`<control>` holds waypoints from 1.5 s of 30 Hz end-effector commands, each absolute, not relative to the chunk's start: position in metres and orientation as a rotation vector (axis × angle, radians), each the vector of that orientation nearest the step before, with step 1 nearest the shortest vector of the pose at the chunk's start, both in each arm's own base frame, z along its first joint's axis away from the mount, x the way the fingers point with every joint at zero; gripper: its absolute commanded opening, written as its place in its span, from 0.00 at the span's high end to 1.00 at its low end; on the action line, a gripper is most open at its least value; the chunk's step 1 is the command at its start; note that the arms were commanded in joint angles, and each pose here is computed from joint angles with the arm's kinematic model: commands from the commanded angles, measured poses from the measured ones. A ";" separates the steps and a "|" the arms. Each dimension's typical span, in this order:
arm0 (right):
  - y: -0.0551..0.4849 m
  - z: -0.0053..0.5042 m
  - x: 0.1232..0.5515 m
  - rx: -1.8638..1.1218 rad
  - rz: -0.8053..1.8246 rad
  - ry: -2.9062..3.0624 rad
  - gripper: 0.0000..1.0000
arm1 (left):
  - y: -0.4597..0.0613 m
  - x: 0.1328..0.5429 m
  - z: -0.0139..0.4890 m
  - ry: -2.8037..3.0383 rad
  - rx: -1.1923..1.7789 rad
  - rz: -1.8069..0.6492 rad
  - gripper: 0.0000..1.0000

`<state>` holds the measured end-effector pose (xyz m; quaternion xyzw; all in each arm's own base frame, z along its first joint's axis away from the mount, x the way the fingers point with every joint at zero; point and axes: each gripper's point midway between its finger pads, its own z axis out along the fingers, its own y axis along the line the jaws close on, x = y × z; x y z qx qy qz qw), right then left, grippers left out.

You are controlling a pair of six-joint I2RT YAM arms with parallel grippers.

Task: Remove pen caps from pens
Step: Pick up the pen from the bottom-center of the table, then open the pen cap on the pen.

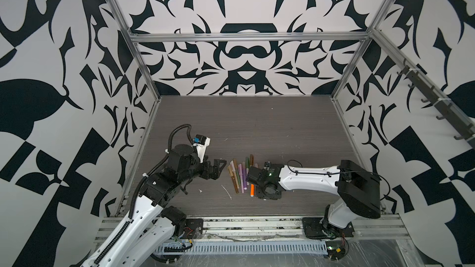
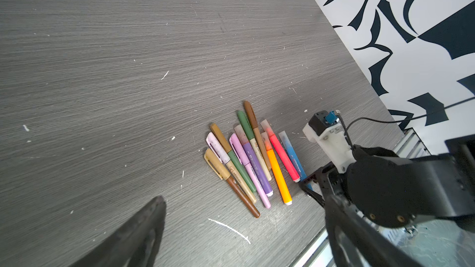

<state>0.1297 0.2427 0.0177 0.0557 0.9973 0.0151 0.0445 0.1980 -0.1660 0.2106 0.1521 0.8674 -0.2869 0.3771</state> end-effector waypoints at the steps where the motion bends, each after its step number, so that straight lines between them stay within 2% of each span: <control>1: 0.232 0.017 0.125 0.163 -0.003 3.052 0.63 | -0.165 0.201 0.209 2.210 0.361 -0.736 0.01; 8: 0.232 0.008 0.125 0.141 0.015 3.063 0.65 | -0.168 0.204 0.210 2.217 0.343 -0.751 0.01; 14: 0.218 0.023 0.143 0.095 0.063 3.048 0.94 | -0.186 0.215 0.211 2.324 0.196 -0.880 0.01; 16: 0.204 0.035 0.152 0.097 0.075 3.045 1.00 | -0.197 0.222 0.214 2.365 0.181 -0.931 0.01; 20: 0.174 0.074 0.181 0.092 0.122 3.007 1.00 | -0.227 0.242 0.232 2.387 0.157 -1.070 0.00; 23: 0.173 0.102 0.207 -0.001 0.238 2.992 1.00 | -0.252 0.253 0.242 2.431 0.217 -1.176 0.08; 25: 0.189 0.117 0.221 -0.139 0.368 2.991 1.00 | -0.265 0.257 0.245 2.468 0.285 -1.220 0.12; 29: 0.237 0.151 0.237 -0.465 0.648 2.888 1.00 | -0.278 0.267 0.255 2.449 0.372 -1.239 0.12; 35: 0.277 0.189 0.242 -0.647 0.951 2.678 1.00 | -0.281 0.271 0.276 2.360 0.366 -1.272 0.14; 38: 0.284 0.193 0.240 -0.705 1.012 2.640 1.00 | -0.282 0.273 0.277 2.341 0.305 -1.305 0.19; 45: 0.276 0.205 0.236 -0.742 0.966 2.608 1.00 | -0.294 0.282 0.287 2.301 0.284 -1.392 0.21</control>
